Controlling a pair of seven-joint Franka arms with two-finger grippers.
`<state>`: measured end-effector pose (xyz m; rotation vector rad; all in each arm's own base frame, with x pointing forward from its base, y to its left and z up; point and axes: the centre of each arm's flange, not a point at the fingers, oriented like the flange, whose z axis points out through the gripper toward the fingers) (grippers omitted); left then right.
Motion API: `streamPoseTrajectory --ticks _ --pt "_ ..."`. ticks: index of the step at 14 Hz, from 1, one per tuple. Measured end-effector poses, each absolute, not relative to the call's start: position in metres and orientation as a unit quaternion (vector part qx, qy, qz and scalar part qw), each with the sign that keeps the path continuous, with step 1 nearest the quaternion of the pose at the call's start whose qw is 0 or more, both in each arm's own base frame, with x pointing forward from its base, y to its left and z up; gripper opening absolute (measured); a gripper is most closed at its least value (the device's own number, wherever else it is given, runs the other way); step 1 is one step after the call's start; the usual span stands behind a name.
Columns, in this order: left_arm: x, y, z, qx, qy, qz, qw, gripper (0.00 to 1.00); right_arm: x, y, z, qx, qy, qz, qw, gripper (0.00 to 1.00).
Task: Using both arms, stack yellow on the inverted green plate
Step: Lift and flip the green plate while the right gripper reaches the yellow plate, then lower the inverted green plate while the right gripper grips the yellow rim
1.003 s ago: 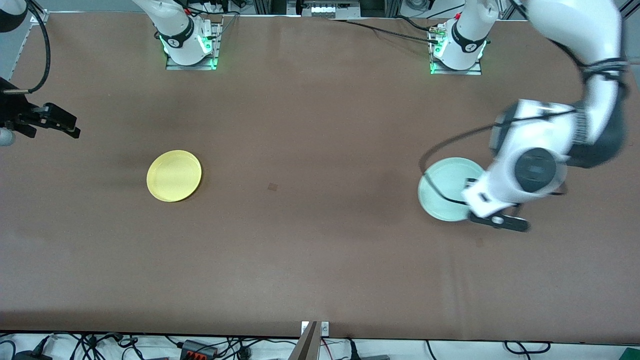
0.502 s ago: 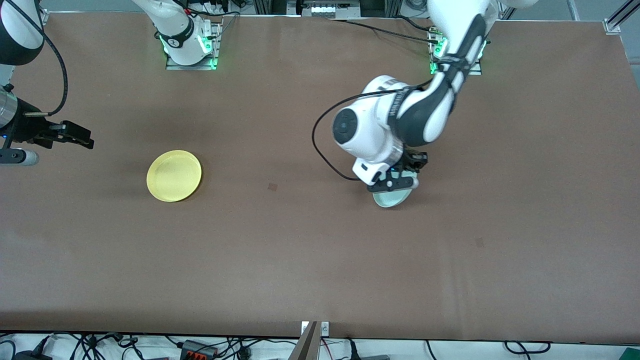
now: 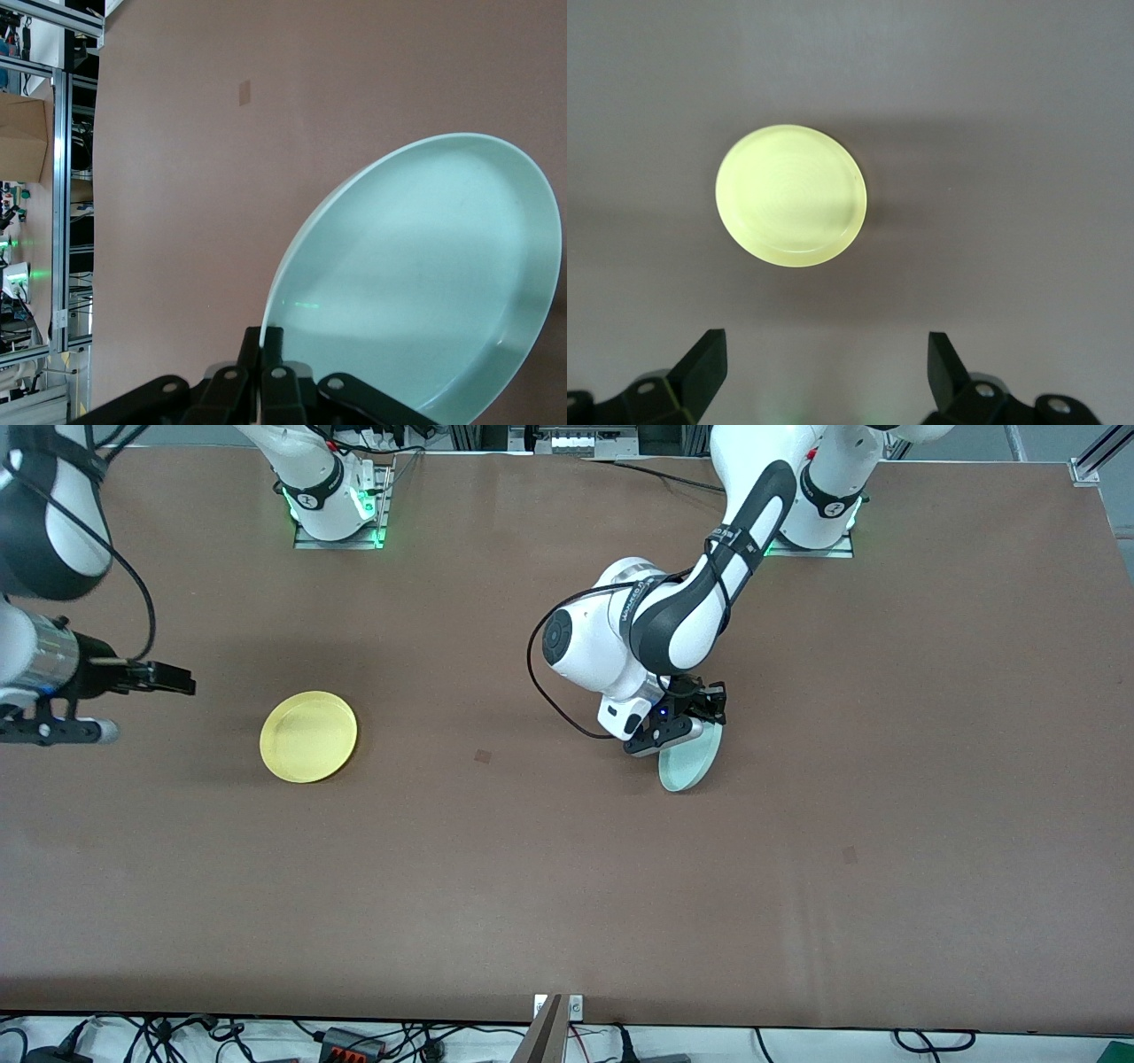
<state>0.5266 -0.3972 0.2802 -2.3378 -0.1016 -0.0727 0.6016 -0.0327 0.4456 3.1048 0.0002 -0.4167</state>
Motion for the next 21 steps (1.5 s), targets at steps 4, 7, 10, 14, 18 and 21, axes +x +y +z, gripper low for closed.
streamPoseTrajectory --ticks 4,7,10,14,18,21 --pt "0.520 -0.401 0.266 -0.913 -0.070 -0.039 0.401 0.03 0.617 -0.033 0.347 0.981 0.000 -0.192 0.002 1.00" --pt "0.516 -0.405 0.266 -0.911 -0.080 -0.046 0.402 0.03 0.620 -0.034 0.296 0.976 0.001 -0.217 0.002 1.00" --pt "0.516 -0.409 0.268 -0.914 -0.081 -0.048 0.395 0.07 0.619 -0.034 0.275 0.973 0.000 -0.231 0.001 1.00" --pt "0.518 -0.426 0.271 -0.931 -0.072 -0.067 0.352 0.45 0.619 -0.042 0.273 0.973 -0.006 -0.233 -0.001 1.00" --pt "0.513 -0.470 0.301 -0.972 -0.080 -0.068 0.211 0.85 0.617 -0.046 0.238 0.970 -0.008 -0.244 -0.002 1.00" --pt "0.514 -0.503 0.307 -0.990 -0.103 -0.059 0.069 1.00 0.615 -0.046 0.213 0.967 -0.008 -0.254 -0.002 1.00"
